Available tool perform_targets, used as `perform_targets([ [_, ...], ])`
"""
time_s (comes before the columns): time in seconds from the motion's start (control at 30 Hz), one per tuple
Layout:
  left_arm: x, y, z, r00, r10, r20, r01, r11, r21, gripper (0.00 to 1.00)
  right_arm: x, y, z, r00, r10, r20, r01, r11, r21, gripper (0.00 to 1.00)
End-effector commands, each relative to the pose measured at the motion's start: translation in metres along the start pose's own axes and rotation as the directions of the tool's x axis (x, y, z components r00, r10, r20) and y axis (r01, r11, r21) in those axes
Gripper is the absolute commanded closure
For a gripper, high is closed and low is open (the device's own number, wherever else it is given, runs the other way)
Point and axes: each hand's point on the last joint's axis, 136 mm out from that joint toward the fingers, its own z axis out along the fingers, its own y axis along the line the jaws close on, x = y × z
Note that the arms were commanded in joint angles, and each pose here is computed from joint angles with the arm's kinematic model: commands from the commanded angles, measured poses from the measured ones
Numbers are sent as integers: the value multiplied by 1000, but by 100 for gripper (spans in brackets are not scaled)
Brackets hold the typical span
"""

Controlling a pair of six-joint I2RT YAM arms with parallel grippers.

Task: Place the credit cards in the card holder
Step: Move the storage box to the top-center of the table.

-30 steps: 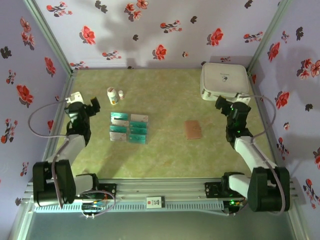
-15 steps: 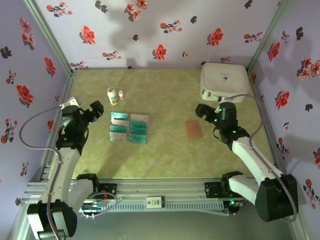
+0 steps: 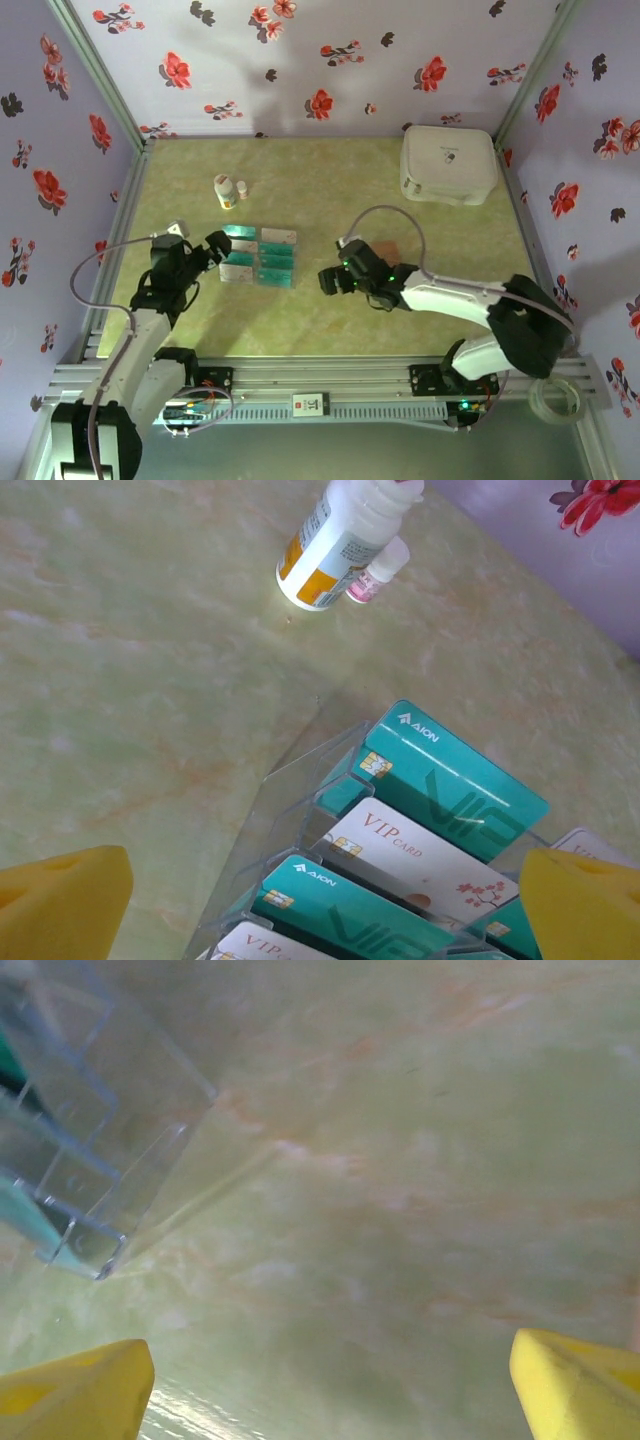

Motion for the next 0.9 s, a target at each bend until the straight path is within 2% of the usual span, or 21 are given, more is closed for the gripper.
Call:
perform_targets([
  [0.0,-6,-13,6,1000,-10,29,8,998,58,0,-22,26,8,995,-52,90,54,998,-19,8],
  [0.13,-7,-15,14,999,2,35,-4,998,65,0,-20,48,22,990,-91,105,98,993,-60,8],
  [0.4,-5,-20,26,999,19,32,-22,995,97,0,-10,66,53,989,-116,92,124,989,-85,8],
  [0.87,1,-29,43,1000,28,0,-27,989,143,0,-17,53,74,986,-112,126,110,994,27,8],
])
